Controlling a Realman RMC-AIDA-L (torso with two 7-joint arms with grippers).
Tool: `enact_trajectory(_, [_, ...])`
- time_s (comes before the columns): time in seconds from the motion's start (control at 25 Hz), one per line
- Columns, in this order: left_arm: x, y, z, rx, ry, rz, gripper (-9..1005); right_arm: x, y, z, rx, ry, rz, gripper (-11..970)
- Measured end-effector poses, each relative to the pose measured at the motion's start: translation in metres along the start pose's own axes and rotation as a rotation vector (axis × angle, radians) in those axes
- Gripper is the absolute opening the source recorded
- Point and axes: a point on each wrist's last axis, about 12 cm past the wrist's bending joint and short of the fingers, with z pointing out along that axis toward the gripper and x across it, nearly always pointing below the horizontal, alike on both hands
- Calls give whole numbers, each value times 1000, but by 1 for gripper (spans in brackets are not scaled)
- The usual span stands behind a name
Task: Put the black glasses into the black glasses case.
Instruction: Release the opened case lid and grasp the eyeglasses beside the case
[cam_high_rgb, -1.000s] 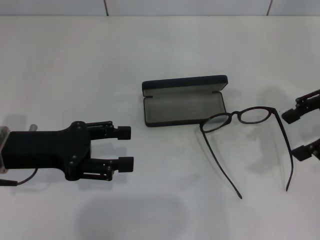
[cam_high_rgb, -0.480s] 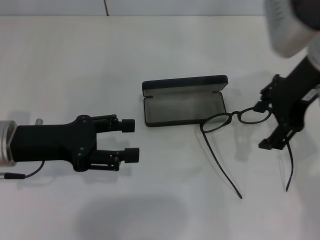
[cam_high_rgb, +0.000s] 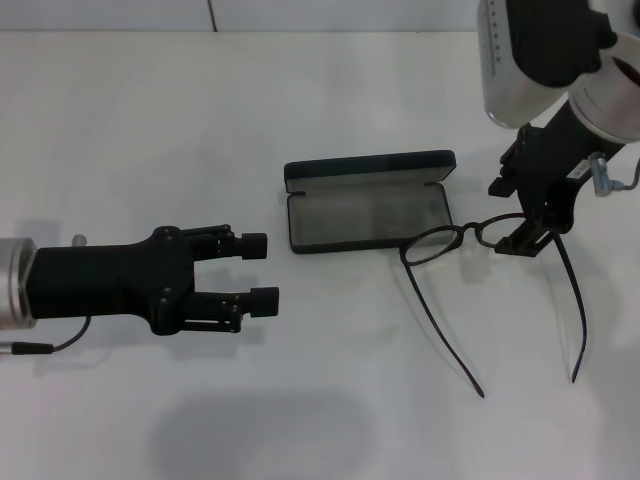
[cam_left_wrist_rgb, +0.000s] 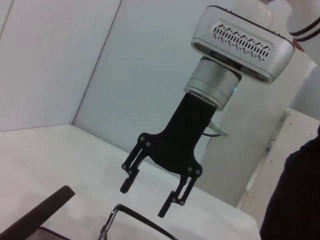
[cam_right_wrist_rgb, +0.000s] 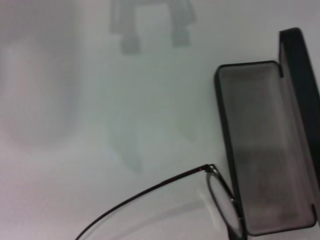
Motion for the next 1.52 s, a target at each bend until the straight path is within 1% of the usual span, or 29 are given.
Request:
enact_trajectory(0.24, [0,1,0,-8,0,-4,820,2,0,13,24,3,-25,675])
enact_trajectory(0.48, [-1,4,2,-22,2,-22,819,11,-3,25,32,-1,-30,596])
enact_trajectory(0.6, [-2,4,2,-24,1,-30,818,14,-6,26,47,-12,-35,423])
enact_trajectory(1.0, [-2,8,4,-51,-19,-43,816,19,-9,35,41,-20,-32,423])
enact_trajectory(1.2, [-2,8,4,-55,-26,-46,816,17,-9,38,53,-34,-37,424])
enact_trajectory(1.52, [1,7,4,-56,-28,-54,814,15,-6,53,39,-61,-31,424])
